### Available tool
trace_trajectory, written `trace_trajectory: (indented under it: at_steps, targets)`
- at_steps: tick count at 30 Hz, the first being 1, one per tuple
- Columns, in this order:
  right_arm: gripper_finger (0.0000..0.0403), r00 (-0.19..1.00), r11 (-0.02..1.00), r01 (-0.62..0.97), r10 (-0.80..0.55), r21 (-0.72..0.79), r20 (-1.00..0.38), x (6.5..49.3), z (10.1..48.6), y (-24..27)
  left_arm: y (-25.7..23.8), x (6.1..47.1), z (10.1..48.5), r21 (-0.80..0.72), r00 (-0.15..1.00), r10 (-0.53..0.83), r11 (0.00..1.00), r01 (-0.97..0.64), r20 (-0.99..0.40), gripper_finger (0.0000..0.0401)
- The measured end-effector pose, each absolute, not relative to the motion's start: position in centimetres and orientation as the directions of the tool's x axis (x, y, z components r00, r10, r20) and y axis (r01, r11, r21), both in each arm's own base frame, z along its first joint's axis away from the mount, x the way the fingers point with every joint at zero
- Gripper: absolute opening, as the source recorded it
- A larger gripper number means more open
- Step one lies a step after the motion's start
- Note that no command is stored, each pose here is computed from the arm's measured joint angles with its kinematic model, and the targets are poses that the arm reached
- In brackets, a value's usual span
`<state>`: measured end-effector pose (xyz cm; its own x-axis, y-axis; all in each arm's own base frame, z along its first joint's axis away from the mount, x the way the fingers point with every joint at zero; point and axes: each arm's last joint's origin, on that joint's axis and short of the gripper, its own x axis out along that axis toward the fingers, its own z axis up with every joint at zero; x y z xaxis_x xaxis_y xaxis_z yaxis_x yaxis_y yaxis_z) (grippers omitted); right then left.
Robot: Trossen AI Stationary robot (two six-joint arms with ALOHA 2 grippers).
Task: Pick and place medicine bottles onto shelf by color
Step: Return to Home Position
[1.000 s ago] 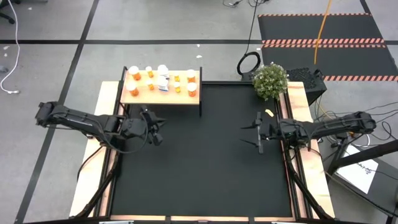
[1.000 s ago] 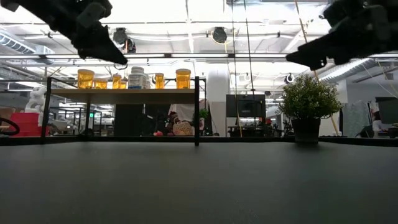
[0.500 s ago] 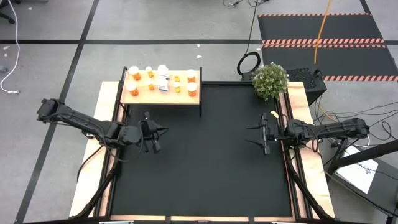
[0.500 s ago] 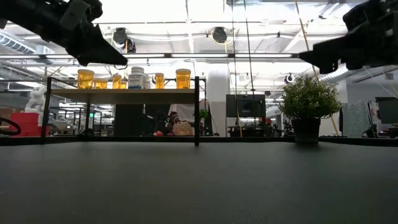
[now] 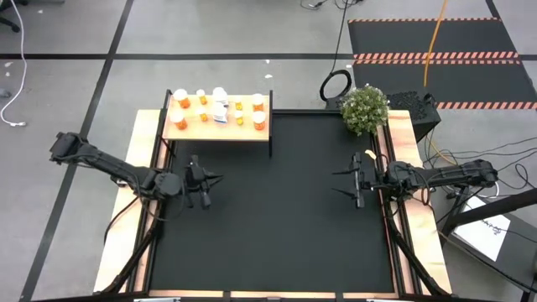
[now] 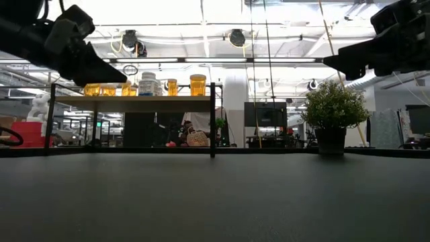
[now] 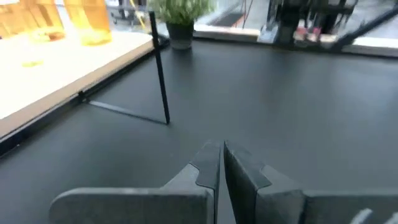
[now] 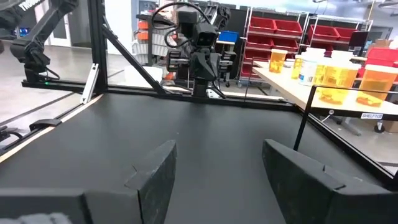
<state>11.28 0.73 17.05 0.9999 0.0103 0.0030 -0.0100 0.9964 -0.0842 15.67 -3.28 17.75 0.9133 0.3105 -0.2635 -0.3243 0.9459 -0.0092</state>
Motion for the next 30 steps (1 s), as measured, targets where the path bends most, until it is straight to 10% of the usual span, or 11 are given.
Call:
trace_trajectory:
  at_steps: [30]
  targets:
    - [0.0008, 0.998, 0.992, -0.042, 0.036, -0.122, -0.049, 11.2, 16.5, 0.8, -2.2, 11.9, 16.4, -0.018, 0.969, 0.242, 0.97, -0.244, -0.052, 0.0026]
